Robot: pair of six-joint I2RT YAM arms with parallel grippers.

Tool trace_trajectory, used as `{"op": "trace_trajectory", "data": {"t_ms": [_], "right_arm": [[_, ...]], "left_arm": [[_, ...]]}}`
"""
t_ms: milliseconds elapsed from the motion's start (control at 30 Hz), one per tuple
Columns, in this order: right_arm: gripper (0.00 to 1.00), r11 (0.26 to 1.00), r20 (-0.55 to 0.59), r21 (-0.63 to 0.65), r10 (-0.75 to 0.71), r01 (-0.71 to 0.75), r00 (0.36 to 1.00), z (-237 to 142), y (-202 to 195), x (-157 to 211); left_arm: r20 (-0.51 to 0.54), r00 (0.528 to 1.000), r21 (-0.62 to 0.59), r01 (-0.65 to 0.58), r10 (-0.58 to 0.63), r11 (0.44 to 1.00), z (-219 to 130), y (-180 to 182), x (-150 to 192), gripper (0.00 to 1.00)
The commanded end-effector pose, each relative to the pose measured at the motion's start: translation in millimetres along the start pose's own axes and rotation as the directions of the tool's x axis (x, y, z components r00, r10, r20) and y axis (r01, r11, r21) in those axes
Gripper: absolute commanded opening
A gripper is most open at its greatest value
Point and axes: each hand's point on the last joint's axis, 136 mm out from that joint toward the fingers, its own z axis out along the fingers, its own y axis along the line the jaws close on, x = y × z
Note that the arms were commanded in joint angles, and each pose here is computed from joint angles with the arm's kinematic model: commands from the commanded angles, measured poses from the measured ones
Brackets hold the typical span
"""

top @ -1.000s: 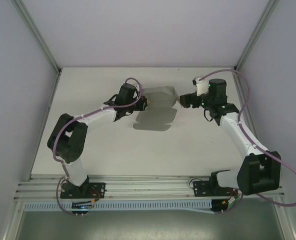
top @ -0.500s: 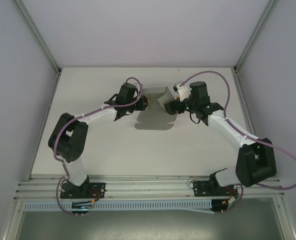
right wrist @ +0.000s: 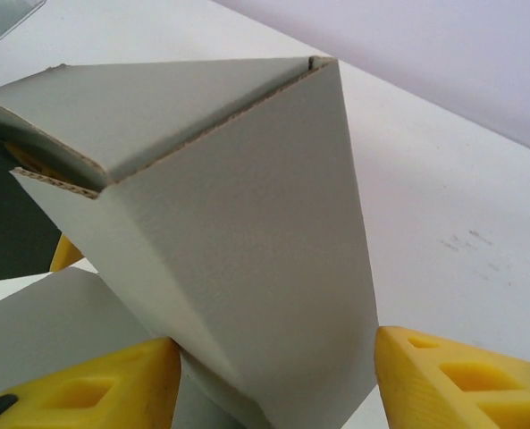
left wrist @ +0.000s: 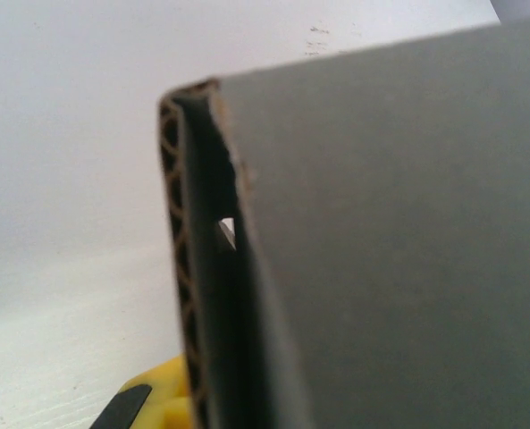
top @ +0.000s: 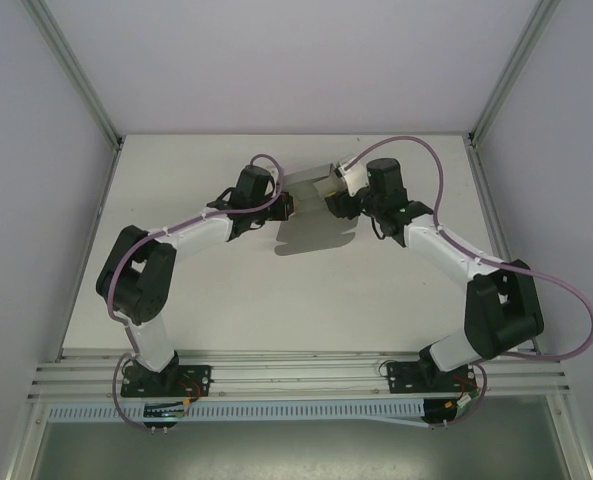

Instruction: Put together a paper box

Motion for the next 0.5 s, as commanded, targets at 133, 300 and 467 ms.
{"op": "trace_trajectory", "data": {"t_ms": [133, 300, 467], "right_arm": [[0.53, 0.997, 0.026, 0.002, -0.075, 0.075, 0.997, 28.4, -4.2, -10.7], [0.3, 0.995, 0.049, 0.07, -0.073, 0.069, 0.996, 39.1, -13.1, -21.0], [0.11, 0.933, 0.037, 0.339, -0.138, 0.118, 0.99, 43.7, -28.5, -28.8]], "left_arm": [[-0.002, 0.995, 0.172, -0.098, 0.1, 0.98, -3.1, -42.0, 0.6, 0.0], [-0.014, 0.993, 0.165, -0.115, 0.119, 0.98, 1.3, -44.7, 0.8, 0.0], [-0.031, 0.994, 0.128, -0.096, 0.101, 0.987, 6.0, -40.5, -0.1, 0.0]]}}
